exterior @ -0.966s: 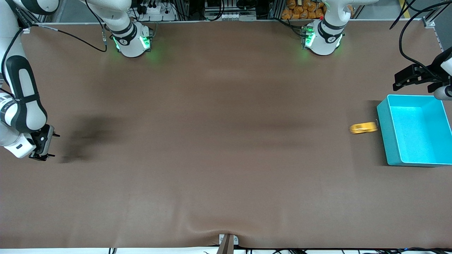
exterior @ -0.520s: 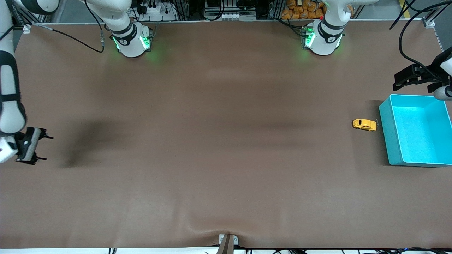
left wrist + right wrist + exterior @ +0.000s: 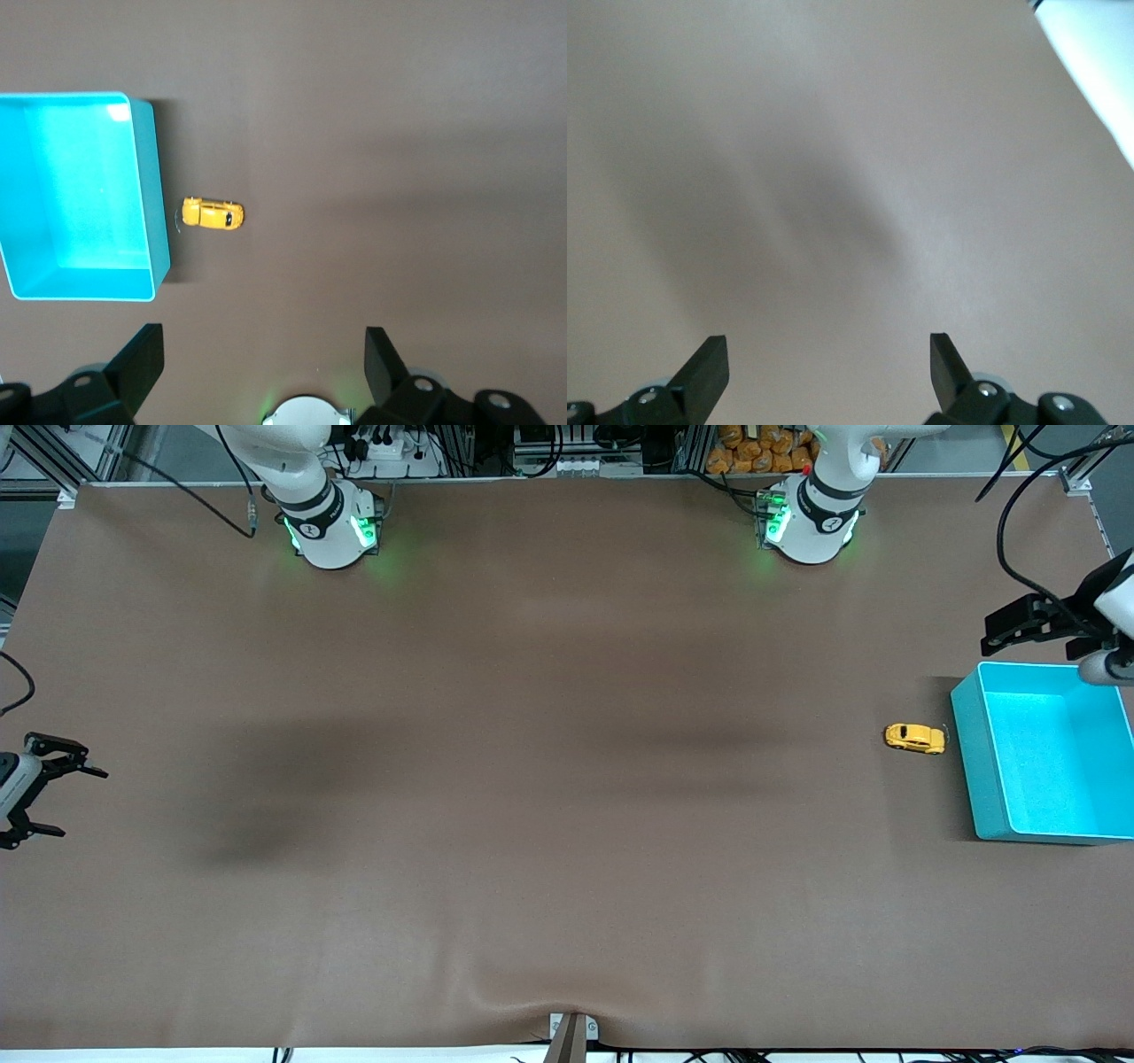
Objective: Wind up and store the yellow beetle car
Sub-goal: 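Retract the right gripper while the left gripper reaches the car, then lower the left gripper and close it on the yellow car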
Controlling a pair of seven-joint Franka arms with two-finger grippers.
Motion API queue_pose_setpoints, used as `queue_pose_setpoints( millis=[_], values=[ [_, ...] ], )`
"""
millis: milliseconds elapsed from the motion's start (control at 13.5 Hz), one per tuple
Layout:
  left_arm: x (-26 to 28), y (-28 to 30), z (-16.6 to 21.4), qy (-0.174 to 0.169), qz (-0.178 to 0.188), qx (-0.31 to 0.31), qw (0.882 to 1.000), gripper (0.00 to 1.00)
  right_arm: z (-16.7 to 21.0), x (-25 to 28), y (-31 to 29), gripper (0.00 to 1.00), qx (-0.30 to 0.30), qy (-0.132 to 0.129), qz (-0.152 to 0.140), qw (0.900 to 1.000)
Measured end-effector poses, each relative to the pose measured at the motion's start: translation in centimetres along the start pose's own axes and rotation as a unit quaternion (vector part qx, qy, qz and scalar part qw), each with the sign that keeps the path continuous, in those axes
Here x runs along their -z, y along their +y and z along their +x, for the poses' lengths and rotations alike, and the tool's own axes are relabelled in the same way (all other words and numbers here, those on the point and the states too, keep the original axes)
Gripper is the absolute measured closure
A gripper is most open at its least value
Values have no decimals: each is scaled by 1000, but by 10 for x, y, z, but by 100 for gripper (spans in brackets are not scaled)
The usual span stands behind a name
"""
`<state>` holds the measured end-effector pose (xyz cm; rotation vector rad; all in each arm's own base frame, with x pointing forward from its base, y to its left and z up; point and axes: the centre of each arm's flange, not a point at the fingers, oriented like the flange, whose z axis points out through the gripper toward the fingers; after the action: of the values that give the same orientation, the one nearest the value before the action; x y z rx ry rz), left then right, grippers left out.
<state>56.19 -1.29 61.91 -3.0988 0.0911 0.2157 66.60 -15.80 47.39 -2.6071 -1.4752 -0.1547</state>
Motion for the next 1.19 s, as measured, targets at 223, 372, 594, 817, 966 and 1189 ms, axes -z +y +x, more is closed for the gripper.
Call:
queue_pose_setpoints(
  millis=[223,372,594,817,966,1189],
  values=[
    [-47,-4,16,-19,12,117,993,0,44,48,-37,0,-47,11,-16,999],
    [-85,-4,29,-22,15,205,978,0,61,76,-56,0,-89,20,-32,995],
    [-142,-4,41,-11,13,274,962,0,85,119,-95,0,-212,34,-42,976],
    [-199,-11,44,11,5,360,933,0,99,148,-140,0,-332,6,-35,943],
    [-241,-25,37,8,3,407,914,0,108,157,-170,0,-392,-22,-33,919],
    [-292,-69,30,13,-5,467,884,0,101,160,-191,0,-438,-47,-24,897]
  ],
)
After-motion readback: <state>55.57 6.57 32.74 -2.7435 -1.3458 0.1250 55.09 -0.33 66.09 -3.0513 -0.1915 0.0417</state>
